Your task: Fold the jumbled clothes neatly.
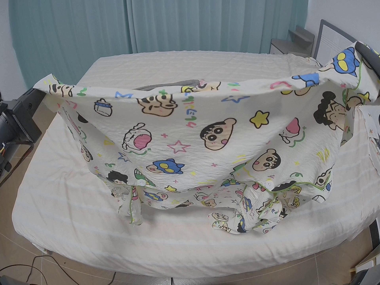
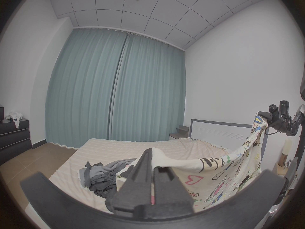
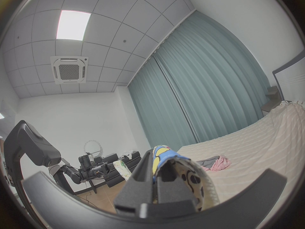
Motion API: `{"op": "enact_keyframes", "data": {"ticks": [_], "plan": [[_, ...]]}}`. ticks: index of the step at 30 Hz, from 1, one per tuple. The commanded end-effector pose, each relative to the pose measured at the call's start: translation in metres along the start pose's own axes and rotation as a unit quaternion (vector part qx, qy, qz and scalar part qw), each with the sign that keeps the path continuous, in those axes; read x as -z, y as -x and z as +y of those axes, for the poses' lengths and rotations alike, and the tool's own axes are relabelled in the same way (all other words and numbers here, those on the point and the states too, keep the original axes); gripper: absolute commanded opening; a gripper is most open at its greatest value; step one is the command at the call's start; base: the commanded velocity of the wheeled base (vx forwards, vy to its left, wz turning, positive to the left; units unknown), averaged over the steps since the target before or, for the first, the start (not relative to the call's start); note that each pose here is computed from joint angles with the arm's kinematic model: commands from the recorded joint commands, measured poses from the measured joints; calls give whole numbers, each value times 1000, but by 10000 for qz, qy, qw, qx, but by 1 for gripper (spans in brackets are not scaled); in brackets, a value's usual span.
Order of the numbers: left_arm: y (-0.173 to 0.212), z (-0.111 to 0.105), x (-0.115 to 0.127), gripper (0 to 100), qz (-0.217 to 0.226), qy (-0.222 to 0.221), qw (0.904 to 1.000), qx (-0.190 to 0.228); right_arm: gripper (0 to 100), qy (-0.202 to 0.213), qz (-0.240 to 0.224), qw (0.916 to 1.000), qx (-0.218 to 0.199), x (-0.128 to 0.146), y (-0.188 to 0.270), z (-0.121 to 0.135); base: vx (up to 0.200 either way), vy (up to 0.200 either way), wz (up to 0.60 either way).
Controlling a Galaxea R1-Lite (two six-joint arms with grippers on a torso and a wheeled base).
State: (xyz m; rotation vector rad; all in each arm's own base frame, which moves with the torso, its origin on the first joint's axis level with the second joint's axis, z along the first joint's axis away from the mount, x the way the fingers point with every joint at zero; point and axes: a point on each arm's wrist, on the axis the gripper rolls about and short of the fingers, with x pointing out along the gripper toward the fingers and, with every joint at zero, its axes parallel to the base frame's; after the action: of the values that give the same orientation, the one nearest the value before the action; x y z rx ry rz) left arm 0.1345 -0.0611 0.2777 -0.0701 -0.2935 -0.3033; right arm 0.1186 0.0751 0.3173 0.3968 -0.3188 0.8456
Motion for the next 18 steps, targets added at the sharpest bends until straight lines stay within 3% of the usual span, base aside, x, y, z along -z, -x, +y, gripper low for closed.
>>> {"op": "enact_keyframes", "data": {"ticks": [1,18], "plan": [[0,0,1,0,9,-3,10000,0,0,0,-11,10000,15,0,0,0,0,-200,0],[1,0,1,0,2,1,10000,0,0,19,-80,10000,-5,-4,1,1,0,-200,0]]}}
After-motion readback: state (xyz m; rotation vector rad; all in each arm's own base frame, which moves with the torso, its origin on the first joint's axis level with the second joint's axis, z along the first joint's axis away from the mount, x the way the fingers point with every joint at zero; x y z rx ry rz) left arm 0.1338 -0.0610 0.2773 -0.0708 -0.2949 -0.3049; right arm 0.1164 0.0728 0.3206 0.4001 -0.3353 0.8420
